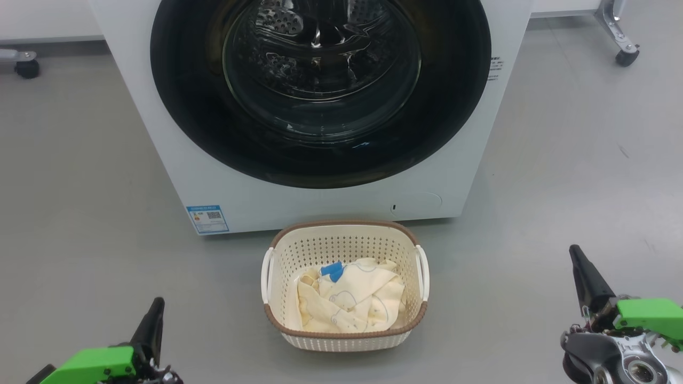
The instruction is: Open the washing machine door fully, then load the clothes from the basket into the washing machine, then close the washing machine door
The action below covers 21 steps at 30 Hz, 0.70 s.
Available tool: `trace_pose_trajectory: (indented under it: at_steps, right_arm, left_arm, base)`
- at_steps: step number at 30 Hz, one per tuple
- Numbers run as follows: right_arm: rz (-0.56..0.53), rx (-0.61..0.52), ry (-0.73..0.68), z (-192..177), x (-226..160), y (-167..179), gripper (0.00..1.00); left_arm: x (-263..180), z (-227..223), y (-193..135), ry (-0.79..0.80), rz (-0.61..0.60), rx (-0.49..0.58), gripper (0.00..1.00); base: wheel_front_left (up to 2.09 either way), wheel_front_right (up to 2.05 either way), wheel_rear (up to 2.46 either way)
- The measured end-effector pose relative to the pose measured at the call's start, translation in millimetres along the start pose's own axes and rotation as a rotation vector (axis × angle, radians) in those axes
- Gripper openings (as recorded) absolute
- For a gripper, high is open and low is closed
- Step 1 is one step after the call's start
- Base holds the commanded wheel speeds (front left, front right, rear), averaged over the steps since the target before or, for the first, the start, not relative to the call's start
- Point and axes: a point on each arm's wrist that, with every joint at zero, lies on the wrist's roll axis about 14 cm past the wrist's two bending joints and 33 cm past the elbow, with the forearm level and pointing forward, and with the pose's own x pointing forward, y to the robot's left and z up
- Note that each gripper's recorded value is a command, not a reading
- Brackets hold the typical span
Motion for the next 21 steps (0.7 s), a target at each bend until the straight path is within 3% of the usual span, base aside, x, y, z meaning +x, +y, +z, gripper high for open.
trace_pose_trajectory:
  at_steps: [2, 3, 10, 21]
  right_arm:
    - [0.000, 0.000, 0.000, 0, 0, 0, 0.00]
    - [-0.005, 0.001, 0.000, 0, 0, -2, 1.00]
    - [-0.130, 0.023, -0.003, -4, -21, -45, 1.00]
    - [-0.114, 0.001, -0.008, -3, -19, -39, 1.00]
  left_arm:
    - [0, 0, 0, 0.000, 0.000, 0.000, 0.00]
    - [0, 0, 2, 0.000, 0.006, -0.001, 1.00]
    - [-18, -7, 42, 0.005, 0.123, -0.023, 1.00]
    - [-14, -9, 34, -0.001, 0.101, -0.017, 1.00]
  base:
    - [0.00, 0.00, 0.00]
    - [0.00, 0.00, 0.00]
    - [0.00, 0.00, 0.00]
    - [0.00, 0.00, 0.00]
